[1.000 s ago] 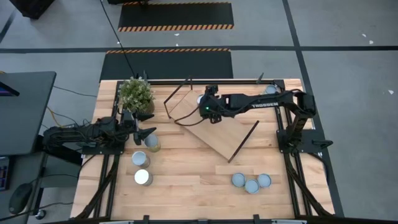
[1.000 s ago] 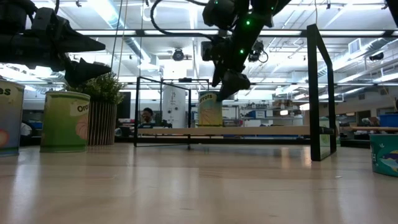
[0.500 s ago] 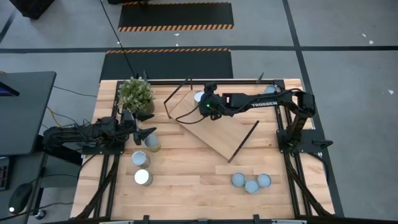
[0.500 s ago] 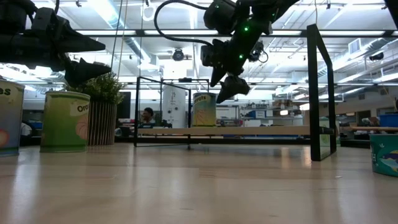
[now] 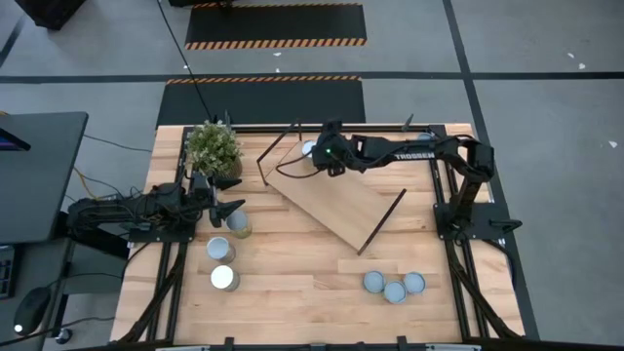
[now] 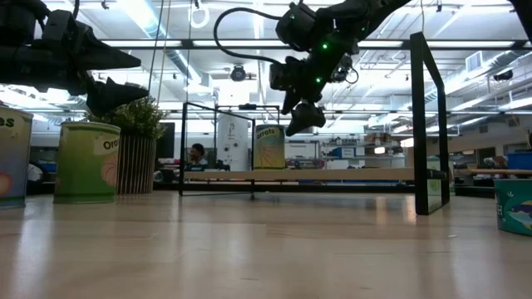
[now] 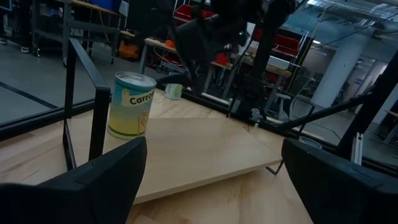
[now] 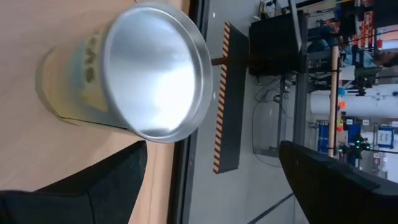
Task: Pick and place cans onto a shelf
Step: Put the canned carrots on the shelf
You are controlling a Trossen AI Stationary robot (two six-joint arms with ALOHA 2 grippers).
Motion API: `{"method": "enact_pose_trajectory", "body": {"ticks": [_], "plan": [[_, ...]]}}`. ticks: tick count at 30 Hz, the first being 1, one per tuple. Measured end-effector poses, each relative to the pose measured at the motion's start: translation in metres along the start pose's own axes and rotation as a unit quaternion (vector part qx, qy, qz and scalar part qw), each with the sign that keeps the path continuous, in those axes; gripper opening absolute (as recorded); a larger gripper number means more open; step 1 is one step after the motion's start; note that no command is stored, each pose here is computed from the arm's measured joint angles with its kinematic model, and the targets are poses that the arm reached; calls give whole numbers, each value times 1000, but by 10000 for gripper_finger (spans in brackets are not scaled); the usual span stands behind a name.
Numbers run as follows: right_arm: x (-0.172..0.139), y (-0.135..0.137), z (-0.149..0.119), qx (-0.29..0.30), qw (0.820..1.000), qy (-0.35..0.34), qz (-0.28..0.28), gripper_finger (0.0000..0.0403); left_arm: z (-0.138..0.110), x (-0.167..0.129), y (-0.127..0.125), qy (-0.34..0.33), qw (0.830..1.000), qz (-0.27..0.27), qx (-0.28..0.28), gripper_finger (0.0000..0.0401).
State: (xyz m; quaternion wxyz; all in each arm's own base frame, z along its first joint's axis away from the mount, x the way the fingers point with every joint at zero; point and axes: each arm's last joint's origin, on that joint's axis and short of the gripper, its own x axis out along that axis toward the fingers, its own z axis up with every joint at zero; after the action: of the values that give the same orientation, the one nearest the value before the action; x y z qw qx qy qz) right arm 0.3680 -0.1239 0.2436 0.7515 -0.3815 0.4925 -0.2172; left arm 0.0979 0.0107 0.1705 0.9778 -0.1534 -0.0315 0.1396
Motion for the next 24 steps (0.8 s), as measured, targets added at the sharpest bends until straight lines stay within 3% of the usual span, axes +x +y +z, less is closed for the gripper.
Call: {"method": "enact_pose_trajectory", "body": {"ticks": [8, 19, 24], "plan": [[2, -3, 0, 28, 1000, -10, 0, 373, 0, 0, 0, 0, 1000, 0, 0, 378], [-11, 10, 9, 2, 999, 22, -30, 373, 0, 0, 0, 0, 1000, 0, 0, 378], [-21, 25, 15, 6, 1000, 12, 8, 373, 0, 0, 0, 0, 1000, 0, 0, 378]]}}
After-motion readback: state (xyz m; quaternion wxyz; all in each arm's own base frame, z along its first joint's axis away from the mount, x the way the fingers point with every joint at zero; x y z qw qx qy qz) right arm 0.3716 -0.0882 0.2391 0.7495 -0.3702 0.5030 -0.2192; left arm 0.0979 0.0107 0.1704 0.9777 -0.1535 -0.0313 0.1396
